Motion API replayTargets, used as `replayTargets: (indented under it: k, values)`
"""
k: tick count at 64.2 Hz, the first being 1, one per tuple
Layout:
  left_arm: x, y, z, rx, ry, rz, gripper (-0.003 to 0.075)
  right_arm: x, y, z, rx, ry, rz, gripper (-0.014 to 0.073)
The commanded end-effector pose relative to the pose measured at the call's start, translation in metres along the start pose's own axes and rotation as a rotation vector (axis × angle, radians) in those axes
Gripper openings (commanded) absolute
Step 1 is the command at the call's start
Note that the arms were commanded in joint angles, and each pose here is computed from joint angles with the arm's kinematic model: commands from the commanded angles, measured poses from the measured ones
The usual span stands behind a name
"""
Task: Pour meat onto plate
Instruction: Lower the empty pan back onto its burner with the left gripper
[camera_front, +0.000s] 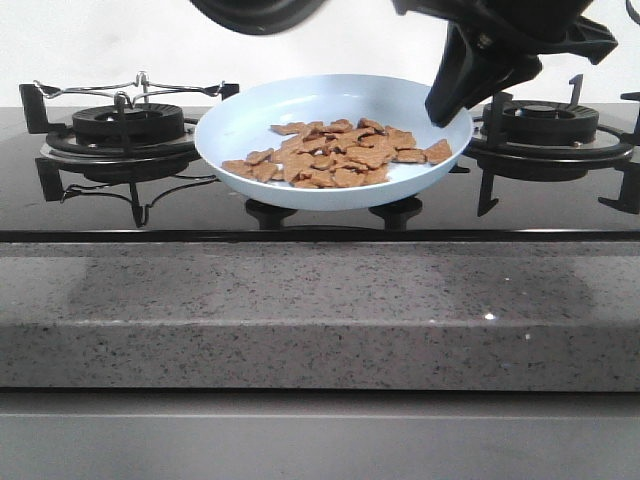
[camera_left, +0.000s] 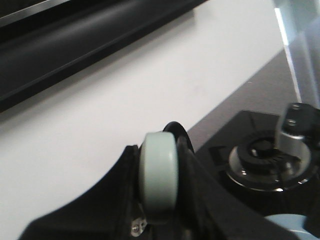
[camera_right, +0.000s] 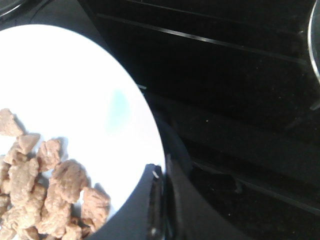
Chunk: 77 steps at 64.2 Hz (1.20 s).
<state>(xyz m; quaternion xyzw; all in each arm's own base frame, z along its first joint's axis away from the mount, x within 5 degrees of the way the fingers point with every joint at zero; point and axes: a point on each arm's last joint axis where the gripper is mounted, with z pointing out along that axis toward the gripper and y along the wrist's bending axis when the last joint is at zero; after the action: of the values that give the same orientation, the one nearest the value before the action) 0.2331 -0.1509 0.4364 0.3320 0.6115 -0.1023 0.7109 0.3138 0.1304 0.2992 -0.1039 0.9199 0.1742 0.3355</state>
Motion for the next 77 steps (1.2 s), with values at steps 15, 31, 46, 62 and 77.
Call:
replayTargets:
  k: [15, 31, 46, 62, 77]
  values:
    - [-0.010, 0.076, -0.027, -0.249, -0.113, -0.374, -0.0020, -0.016, 0.006, -0.021, -0.017, -0.123, -0.011, -0.0068]
    - [0.024, 0.123, -0.029, -0.201, -0.154, -0.727, -0.0020, -0.016, 0.006, -0.021, -0.017, -0.122, -0.011, -0.0068]
    - [0.086, 0.161, -0.016, -0.154, -0.097, -1.043, -0.0020, -0.016, 0.006, -0.021, -0.017, -0.122, -0.011, -0.0068]
    - [0.142, 0.189, -0.007, -0.147, -0.051, -1.315, -0.0020, -0.016, 0.006, -0.021, -0.017, -0.121, -0.011, -0.0068]
    - [0.176, 0.205, 0.012, -0.135, -0.025, -1.481, -0.0020, -0.016, 0.006, -0.021, -0.017, -0.121, -0.011, -0.0068]
